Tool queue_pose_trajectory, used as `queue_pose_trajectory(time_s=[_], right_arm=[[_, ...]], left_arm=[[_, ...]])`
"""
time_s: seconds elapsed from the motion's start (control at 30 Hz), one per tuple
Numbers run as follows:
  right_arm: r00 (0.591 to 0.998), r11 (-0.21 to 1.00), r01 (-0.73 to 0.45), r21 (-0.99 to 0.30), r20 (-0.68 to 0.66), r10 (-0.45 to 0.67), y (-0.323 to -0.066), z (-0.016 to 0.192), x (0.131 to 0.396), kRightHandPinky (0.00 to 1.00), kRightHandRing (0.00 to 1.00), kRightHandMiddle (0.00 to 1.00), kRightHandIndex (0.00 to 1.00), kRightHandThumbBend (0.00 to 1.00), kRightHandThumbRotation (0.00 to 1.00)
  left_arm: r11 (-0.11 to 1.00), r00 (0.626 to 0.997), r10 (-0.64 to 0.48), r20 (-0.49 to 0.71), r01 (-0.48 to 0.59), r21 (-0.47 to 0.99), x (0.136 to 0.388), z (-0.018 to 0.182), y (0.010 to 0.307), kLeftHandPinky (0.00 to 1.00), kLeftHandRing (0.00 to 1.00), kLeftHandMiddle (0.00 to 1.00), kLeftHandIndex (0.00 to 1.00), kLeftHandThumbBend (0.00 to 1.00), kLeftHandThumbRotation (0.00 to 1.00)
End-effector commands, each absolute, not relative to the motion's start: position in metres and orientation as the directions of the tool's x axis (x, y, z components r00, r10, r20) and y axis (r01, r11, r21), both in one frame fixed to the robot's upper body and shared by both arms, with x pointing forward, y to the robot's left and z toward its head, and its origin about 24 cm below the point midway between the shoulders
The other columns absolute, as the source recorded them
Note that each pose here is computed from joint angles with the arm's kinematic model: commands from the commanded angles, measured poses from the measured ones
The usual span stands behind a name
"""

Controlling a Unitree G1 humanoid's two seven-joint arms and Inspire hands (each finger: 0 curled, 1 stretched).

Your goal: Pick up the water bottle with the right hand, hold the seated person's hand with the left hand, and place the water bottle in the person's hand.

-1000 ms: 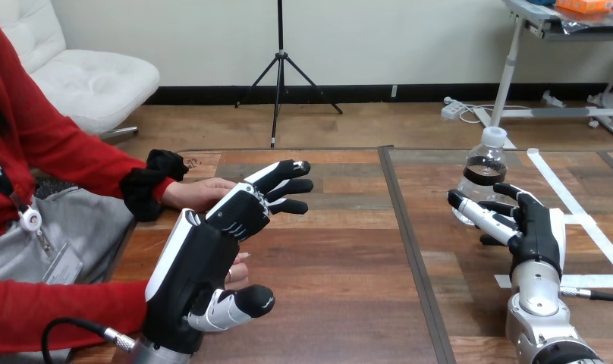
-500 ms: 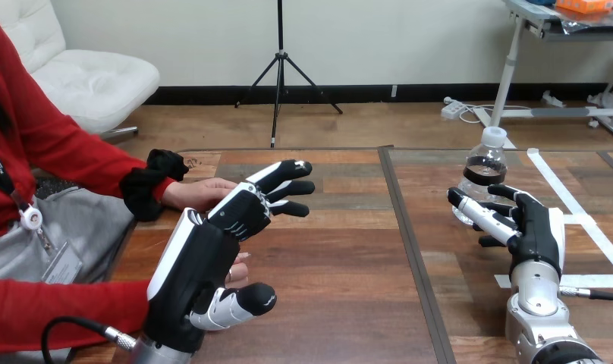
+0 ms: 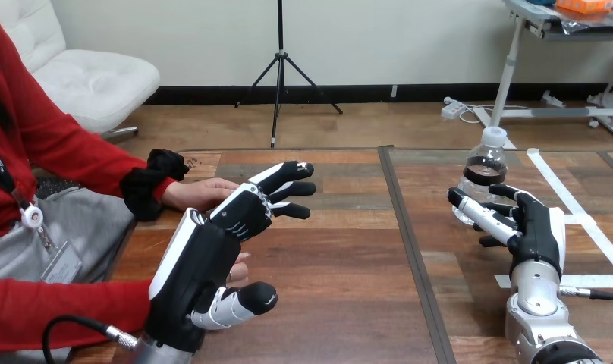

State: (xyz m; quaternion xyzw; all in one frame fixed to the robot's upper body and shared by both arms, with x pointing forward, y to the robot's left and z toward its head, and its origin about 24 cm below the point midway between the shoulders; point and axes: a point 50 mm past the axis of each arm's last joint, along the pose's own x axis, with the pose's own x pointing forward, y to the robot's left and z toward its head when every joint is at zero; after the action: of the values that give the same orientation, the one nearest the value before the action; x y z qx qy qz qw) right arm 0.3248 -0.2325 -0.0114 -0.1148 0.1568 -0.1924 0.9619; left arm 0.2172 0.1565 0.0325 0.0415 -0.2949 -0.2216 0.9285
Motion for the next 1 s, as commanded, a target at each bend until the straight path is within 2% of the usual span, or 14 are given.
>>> queue_pose_trajectory(time_s=[0.0,0.17,0.4,0.63,0.97], right_arm=[[0.908,0.891,0.353,-0.285,-0.124,-0.4,-0.2318,0.0251,0.3489,0.49,0.57,0.66,0.77,1.0,0.38],[0.913,0.896,0.348,-0.274,-0.119,-0.391,-0.2319,0.0251,0.3485,0.53,0.63,0.71,0.81,1.0,0.4],[0.915,0.89,0.337,-0.308,-0.114,-0.386,-0.2328,0.0246,0.3478,0.68,0.79,0.85,0.93,1.0,0.46],[0.915,0.893,0.339,-0.296,-0.117,-0.386,-0.233,0.0244,0.3476,0.77,0.9,0.96,0.99,1.0,0.5],[0.915,0.889,0.35,-0.294,-0.097,-0.392,-0.2304,0.0245,0.3471,0.89,0.99,1.0,1.0,1.0,0.52]], left_arm=[[0.9,0.693,-0.43,0.578,0.378,0.217,0.2303,0.0463,0.1571,0.7,0.82,0.86,0.84,1.0,0.79],[0.9,0.69,-0.431,0.581,0.372,0.226,0.2303,0.0466,0.1575,0.7,0.82,0.86,0.84,1.0,0.79],[0.899,0.686,-0.435,0.584,0.374,0.23,0.2305,0.047,0.1576,0.71,0.82,0.86,0.84,1.0,0.79],[0.898,0.687,-0.436,0.581,0.372,0.234,0.2309,0.0469,0.1581,0.7,0.82,0.86,0.84,1.0,0.78],[0.9,0.688,-0.434,0.582,0.366,0.238,0.2306,0.047,0.1582,0.7,0.81,0.86,0.84,1.0,0.8]])
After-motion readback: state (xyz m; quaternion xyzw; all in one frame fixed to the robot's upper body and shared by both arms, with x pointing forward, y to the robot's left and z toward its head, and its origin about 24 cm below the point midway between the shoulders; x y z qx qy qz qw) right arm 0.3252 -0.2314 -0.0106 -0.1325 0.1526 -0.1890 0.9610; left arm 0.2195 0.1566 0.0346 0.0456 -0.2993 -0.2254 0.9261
